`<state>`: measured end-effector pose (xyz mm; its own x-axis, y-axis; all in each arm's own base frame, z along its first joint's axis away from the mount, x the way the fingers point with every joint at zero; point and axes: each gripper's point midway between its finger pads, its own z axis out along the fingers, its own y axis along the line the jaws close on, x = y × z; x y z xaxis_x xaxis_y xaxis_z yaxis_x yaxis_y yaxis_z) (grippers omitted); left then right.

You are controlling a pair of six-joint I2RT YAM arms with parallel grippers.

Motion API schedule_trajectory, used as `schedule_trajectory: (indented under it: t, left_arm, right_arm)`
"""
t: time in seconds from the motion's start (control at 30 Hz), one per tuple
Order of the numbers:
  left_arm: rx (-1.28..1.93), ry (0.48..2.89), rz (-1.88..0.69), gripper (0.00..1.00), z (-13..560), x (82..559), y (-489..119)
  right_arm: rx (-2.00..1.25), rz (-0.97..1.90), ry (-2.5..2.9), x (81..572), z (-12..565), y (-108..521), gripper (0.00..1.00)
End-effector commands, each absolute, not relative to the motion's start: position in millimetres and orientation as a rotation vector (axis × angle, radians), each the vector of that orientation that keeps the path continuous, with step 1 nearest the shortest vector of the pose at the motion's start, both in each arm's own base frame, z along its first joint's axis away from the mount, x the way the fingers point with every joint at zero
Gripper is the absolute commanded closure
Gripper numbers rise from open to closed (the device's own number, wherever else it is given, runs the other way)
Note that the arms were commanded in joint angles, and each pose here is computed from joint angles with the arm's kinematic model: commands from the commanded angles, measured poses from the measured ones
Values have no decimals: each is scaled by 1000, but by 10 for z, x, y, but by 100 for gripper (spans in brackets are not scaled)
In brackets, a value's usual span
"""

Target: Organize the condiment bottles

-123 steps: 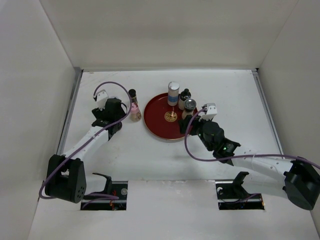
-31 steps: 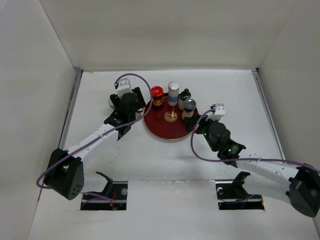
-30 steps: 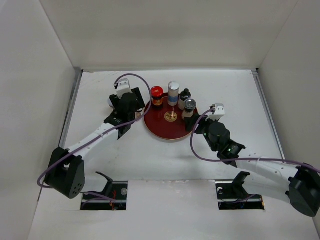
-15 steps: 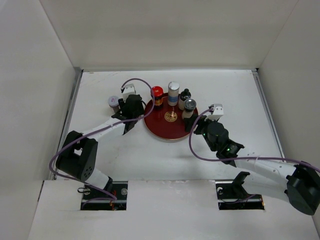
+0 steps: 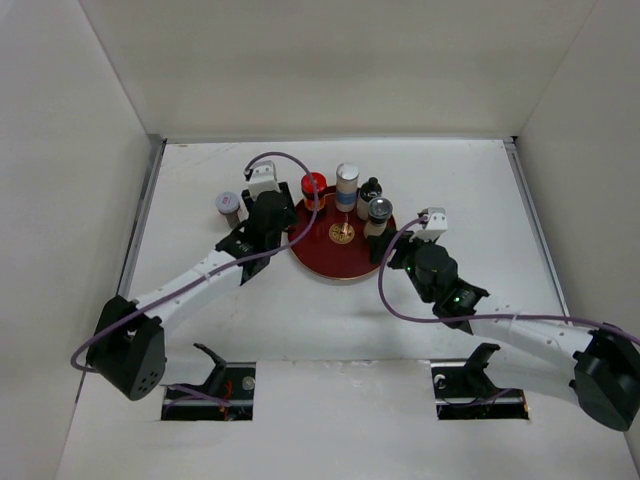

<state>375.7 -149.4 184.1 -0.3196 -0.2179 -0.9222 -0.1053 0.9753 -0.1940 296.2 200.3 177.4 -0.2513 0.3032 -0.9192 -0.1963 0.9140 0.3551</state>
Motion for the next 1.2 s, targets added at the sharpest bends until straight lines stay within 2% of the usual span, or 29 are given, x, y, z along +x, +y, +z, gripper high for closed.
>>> schedule_trajectory:
  t: [0.0,0.33,0.4,0.47,0.53,0.6,0.83,1.0,1.13,1.17]
  left_arm:
    - [-217,1802,-196,65,2286,3743,-1742]
    - [-46,1811,-385,65,2211,3890,-2975]
    - [-24,1813,-396,65,2158,3941,-3141]
    - [-13,1825,-405,65,2076,3992,-3250]
    - [2,1837,-409,65,1978,4023,-3333]
    - [7,1845,-406,65,1881,4052,-3372]
    - [10,1894,-344,62,1564,4125,-3333]
    - [13,1908,-324,43,1525,4106,-3286]
    - [-13,1881,-332,20,1686,4095,-3147]
    - [-18,1864,-344,17,1775,4073,-3123]
  right_arm:
    - [118,521,1684,2992,2023,2008,0]
    - [200,520,1619,2973,2112,1831,1]
    - [241,502,1593,2969,2146,1707,12]
    - [284,494,1571,2961,2173,1600,28]
    - [318,480,1558,2974,2176,1506,36]
    - [333,483,1556,2980,2169,1472,36]
    - [336,496,1547,2967,2192,1469,26]
    - [333,490,1557,2977,2167,1478,18]
    - [339,494,1547,2969,2194,1457,17]
    - [339,494,1547,2969,2194,1457,17]
